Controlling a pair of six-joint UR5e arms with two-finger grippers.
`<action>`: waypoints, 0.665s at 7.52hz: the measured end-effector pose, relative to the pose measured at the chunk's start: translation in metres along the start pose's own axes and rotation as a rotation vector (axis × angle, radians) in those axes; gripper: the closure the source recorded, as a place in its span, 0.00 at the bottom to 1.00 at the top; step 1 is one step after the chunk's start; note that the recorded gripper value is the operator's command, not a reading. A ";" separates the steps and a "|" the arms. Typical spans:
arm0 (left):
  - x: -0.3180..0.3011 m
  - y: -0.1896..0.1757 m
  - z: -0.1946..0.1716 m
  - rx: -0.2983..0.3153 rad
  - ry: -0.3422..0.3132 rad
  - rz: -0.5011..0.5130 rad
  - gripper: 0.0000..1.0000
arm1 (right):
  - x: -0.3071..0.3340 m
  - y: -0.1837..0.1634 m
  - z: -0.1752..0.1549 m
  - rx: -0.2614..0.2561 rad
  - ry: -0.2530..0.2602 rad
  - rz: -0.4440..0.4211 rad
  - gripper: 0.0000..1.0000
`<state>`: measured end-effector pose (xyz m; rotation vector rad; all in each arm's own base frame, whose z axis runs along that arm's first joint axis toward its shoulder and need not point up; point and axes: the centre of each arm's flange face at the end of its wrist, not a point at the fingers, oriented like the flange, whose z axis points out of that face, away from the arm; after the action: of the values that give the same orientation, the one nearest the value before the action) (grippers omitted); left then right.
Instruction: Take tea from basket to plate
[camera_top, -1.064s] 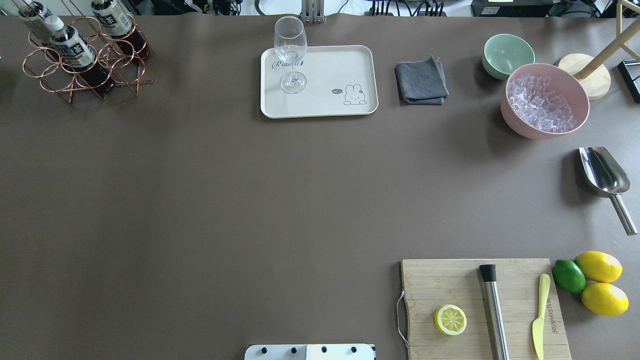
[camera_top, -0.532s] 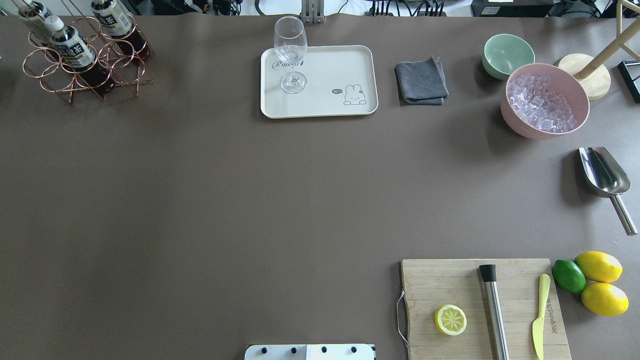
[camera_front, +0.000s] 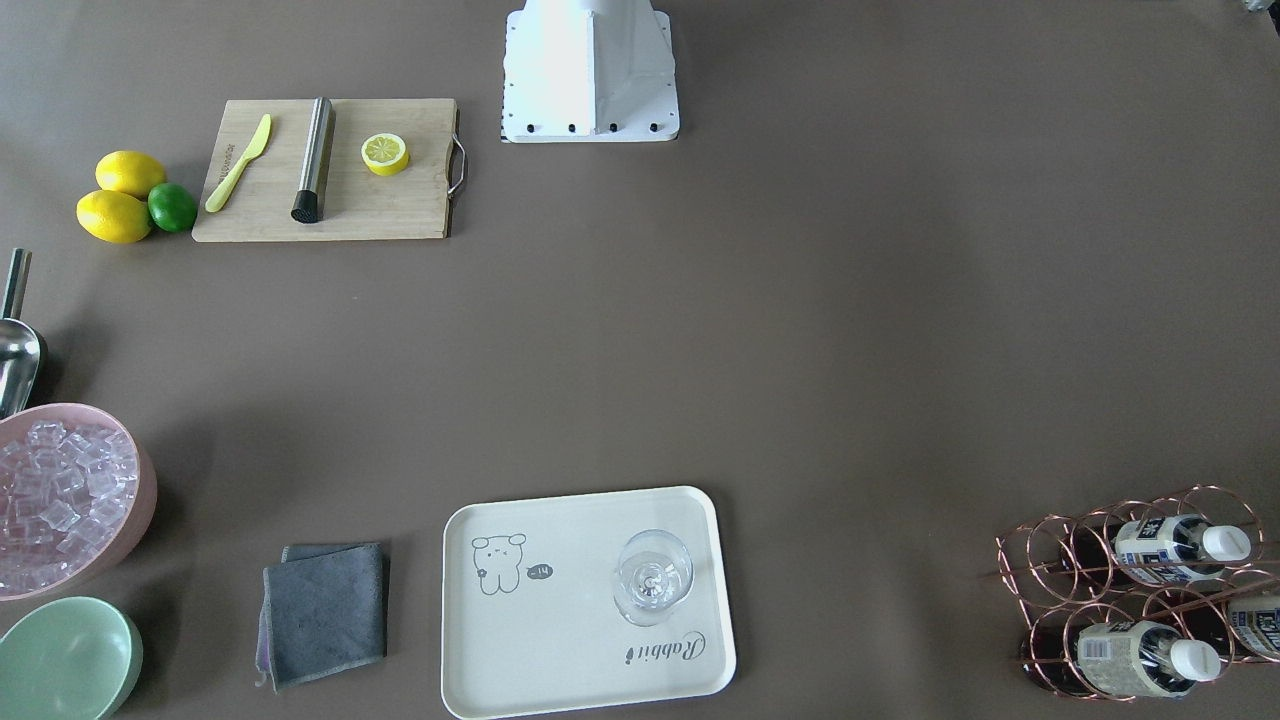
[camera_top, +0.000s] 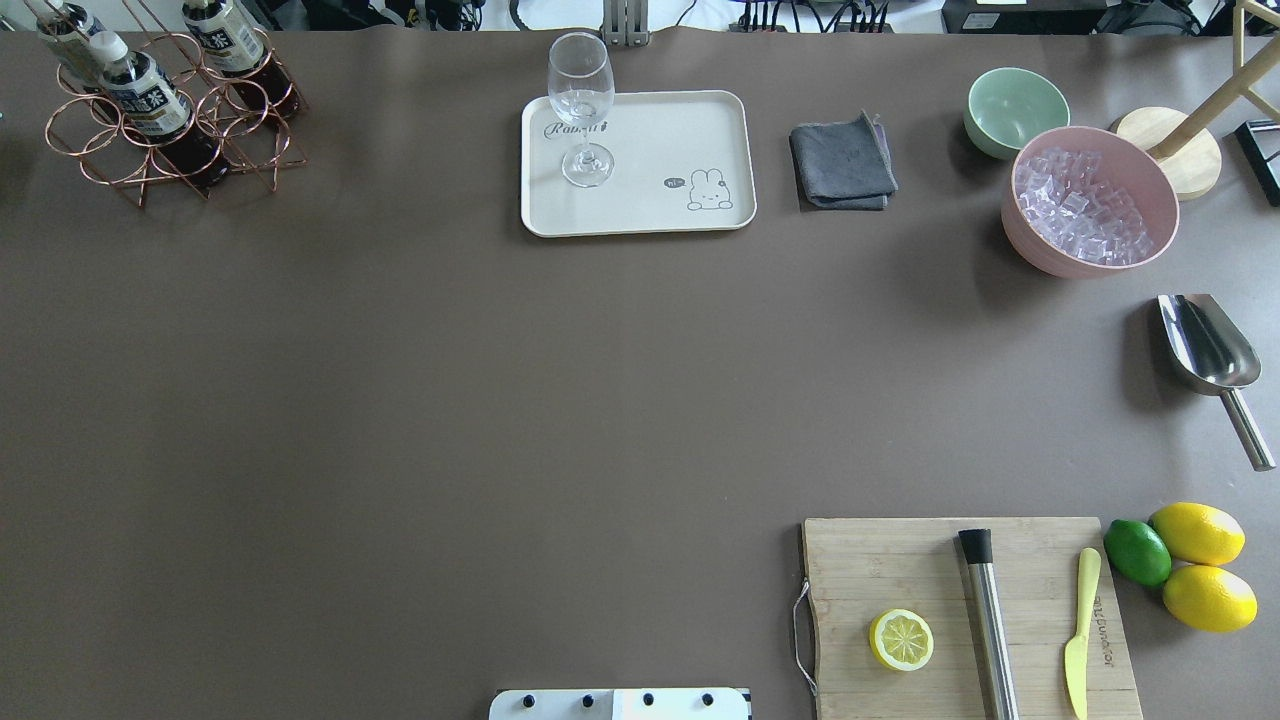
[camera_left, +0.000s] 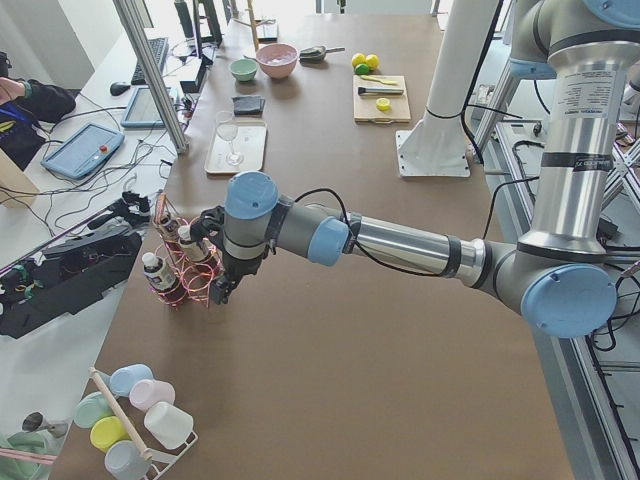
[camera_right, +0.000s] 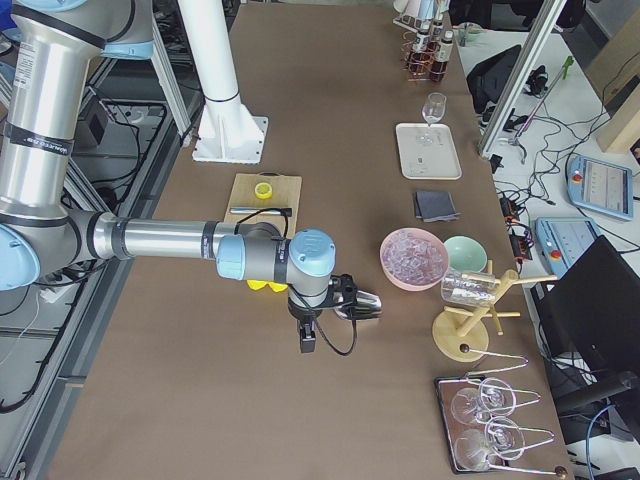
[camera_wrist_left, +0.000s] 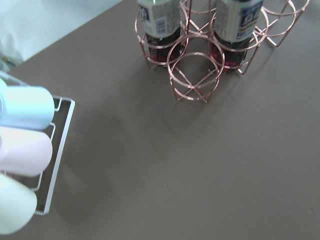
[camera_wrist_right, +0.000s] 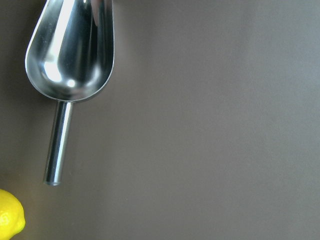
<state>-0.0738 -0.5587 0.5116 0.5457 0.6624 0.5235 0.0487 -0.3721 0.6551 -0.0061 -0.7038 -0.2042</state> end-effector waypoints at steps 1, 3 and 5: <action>-0.012 -0.035 -0.003 0.012 -0.013 0.084 0.02 | 0.000 0.000 0.000 -0.001 0.000 -0.001 0.01; -0.037 -0.099 -0.001 0.012 -0.031 0.170 0.02 | -0.001 -0.001 0.001 -0.003 0.000 -0.004 0.01; -0.039 -0.144 0.004 -0.013 -0.031 0.190 0.02 | -0.004 -0.002 0.003 -0.009 -0.001 -0.012 0.01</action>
<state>-0.0584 -0.6894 0.4418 0.6072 0.5806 0.6961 0.0431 -0.3734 0.6549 -0.0105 -0.7039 -0.2187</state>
